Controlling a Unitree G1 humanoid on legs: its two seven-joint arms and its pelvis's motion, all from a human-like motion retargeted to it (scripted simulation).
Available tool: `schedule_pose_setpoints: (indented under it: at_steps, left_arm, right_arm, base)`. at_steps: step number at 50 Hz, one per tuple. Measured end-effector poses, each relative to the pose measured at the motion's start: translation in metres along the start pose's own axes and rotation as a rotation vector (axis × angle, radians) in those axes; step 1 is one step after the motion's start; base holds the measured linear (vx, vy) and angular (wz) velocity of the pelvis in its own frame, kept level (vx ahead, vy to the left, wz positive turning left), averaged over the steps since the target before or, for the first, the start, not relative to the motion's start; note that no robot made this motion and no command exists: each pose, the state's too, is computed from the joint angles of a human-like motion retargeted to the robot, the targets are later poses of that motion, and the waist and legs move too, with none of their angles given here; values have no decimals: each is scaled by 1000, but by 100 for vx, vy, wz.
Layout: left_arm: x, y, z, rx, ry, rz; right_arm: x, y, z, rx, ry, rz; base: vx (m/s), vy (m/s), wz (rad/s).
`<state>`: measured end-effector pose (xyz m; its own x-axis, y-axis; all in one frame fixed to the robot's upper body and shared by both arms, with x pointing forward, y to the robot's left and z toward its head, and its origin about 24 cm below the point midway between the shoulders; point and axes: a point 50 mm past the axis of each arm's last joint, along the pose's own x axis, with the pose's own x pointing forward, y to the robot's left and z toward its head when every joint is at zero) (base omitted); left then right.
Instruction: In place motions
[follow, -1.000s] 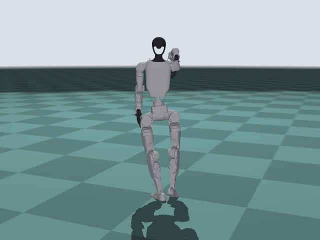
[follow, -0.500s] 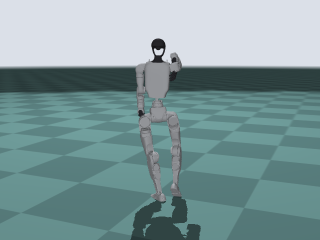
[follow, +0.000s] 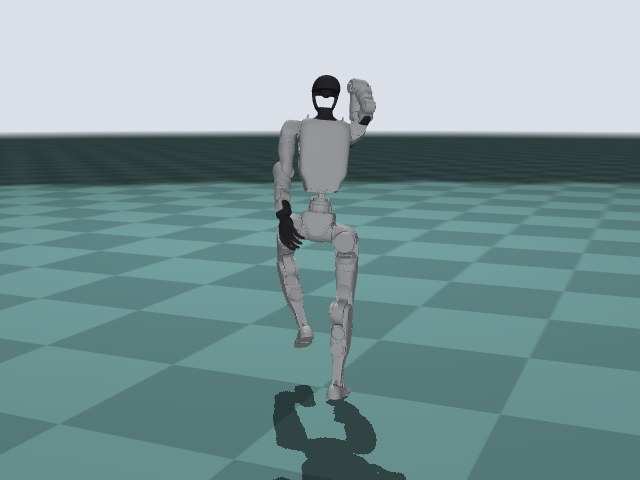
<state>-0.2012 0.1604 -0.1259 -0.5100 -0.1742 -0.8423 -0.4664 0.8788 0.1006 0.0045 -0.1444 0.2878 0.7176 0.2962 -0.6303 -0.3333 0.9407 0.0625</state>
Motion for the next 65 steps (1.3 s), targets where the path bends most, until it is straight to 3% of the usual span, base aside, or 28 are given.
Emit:
schedule_pose_setpoints:
  at_steps: [5, 12, 18, 22, 27, 32, 36, 41, 44, 48, 52, 58, 65]
  left_arm:
    - [-18, -32, 95, 145, -261, -57]
    - [-74, -104, 200, 407, -605, 8]
    - [-212, -210, 294, 702, -1126, -299]
    - [-295, -231, 319, 779, -1431, -305]
    - [-335, -244, 320, 692, -1640, -308]
    - [-293, -244, 310, 636, -1499, -364]
    - [-198, -223, 280, 634, -1141, -342]
    - [-61, -140, 176, 523, -557, -167]
    - [-18, -75, 101, 403, -253, -1]
    - [-7, -4, 40, 189, -45, 174]
    - [-6, 17, 8, 51, 57, 144]
    - [-4, 24, -15, -37, 82, 128]
    - [-4, -4, 31, -17, -68, 42]
  right_arm:
    - [7, 0, 5, 37, 231, -14]
    - [35, -11, 8, 241, 1041, -106]
    - [41, -18, -1, 505, 1383, -400]
    - [42, -14, -3, 676, 1500, -502]
    - [42, -15, -5, 727, 1585, -597]
    - [43, -15, -5, 698, 1587, -578]
    - [47, -12, -2, 641, 1430, -442]
    - [43, -14, 3, 389, 1281, -404]
    - [33, -17, 8, 224, 1091, -472]
    - [19, -8, 10, 198, 646, -396]
    - [6, -4, 5, 156, 268, -276]
    - [-1, -3, 0, 105, 12, -207]
    - [-3, -5, -1, 62, -32, -203]
  base:
    - [24, -1, 32]
    - [36, -5, 115]
    - [-33, 7, 132]
    - [-3, 4, 93]
    - [7, -6, 32]
    - [15, -5, -17]
    - [16, 11, -67]
    - [14, 20, -92]
    - [-23, 22, -73]
    - [-66, -9, -65]
    - [-29, 3, -132]
    - [6, 5, -69]
    - [8, 3, 12]
